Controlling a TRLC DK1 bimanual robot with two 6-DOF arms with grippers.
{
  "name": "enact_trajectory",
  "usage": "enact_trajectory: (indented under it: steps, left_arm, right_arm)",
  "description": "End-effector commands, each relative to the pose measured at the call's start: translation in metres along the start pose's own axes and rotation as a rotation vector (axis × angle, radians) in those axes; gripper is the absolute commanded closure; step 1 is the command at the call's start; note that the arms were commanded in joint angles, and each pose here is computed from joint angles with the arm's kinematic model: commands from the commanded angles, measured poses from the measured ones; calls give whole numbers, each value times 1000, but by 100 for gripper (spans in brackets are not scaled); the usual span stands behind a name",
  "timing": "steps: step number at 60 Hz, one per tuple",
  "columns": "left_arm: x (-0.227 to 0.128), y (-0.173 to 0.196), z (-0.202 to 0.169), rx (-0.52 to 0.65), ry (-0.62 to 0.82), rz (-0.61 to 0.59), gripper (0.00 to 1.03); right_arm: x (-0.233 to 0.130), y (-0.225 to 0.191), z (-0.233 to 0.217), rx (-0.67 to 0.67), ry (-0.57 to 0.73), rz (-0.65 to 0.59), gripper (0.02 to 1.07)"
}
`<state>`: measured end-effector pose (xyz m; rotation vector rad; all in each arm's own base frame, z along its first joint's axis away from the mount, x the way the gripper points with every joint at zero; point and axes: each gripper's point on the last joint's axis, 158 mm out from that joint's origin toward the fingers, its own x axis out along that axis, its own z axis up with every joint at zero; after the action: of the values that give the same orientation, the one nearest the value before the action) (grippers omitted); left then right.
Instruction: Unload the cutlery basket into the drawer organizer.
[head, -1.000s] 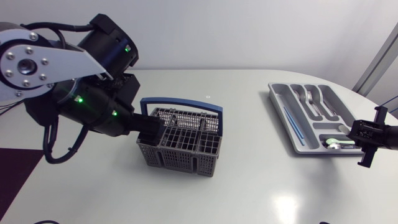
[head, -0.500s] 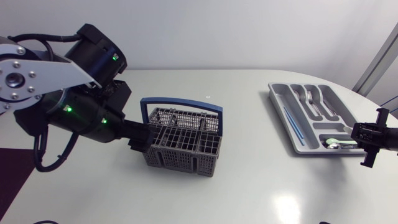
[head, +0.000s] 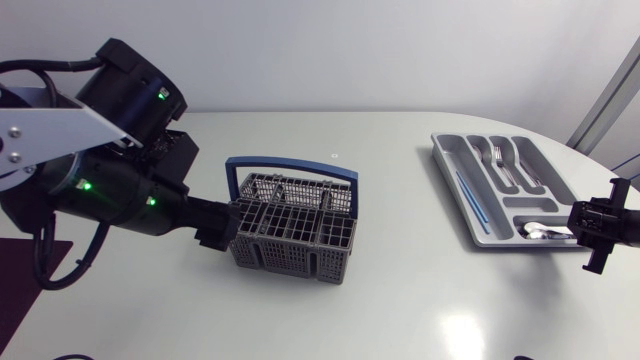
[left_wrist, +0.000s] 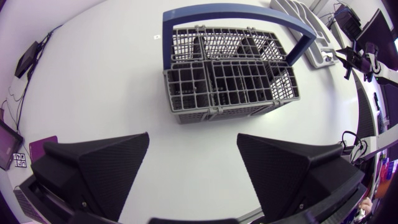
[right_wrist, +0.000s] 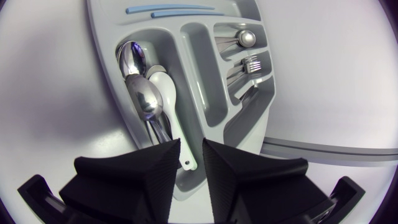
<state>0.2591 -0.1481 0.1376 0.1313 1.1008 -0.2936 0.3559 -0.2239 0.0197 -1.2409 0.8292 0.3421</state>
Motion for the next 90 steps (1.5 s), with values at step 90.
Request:
enact_trajectory:
  steps: [90]
  left_arm:
    - [64,72,-23,-90,1,81,4]
  right_arm:
    - [-218,161,336,138,-576,443,69]
